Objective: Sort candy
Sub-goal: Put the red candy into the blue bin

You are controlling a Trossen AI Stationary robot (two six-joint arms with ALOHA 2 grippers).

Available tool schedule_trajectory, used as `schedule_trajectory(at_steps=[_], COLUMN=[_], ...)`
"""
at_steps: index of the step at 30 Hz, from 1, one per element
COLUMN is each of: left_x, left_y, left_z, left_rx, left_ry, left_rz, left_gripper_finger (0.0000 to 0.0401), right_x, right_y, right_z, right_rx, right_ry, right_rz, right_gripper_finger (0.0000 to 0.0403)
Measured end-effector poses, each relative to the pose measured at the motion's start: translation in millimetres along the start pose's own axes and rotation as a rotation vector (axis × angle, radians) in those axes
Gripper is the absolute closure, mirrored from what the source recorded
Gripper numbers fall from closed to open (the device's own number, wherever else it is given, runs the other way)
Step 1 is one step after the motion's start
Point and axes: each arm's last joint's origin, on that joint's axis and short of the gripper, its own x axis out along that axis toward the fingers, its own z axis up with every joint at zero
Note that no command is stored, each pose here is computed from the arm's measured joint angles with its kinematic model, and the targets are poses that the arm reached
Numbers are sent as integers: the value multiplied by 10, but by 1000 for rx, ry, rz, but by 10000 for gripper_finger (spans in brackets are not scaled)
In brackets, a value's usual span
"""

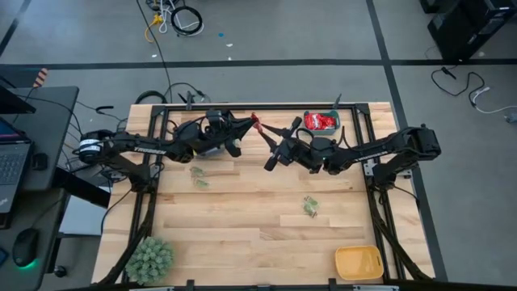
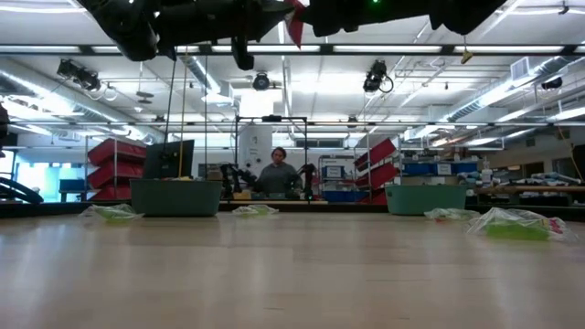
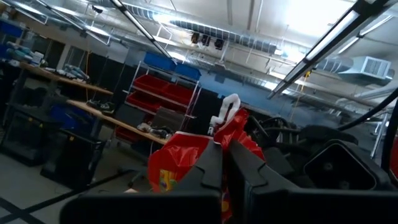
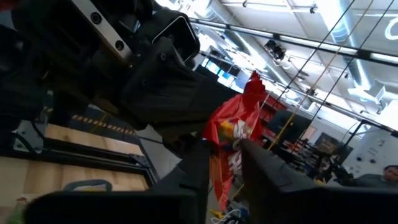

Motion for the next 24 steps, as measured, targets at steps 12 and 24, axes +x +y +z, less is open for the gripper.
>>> schedule_trajectory(at_steps=[12,24], left_x=[0,8], left_y=[-7,79], left_z=[0,34], left_rx=[107,176], left_ry=[6,2], left_rz=[-30,-13], left_gripper_finger=[378,298], right_x=[17,-71], right_y=[-28,-170], right_z=[-8,99], right_rx=[-15,-6], right_ry=[39,91], right_rz=[-45,-103], right_gripper_finger=[402,403])
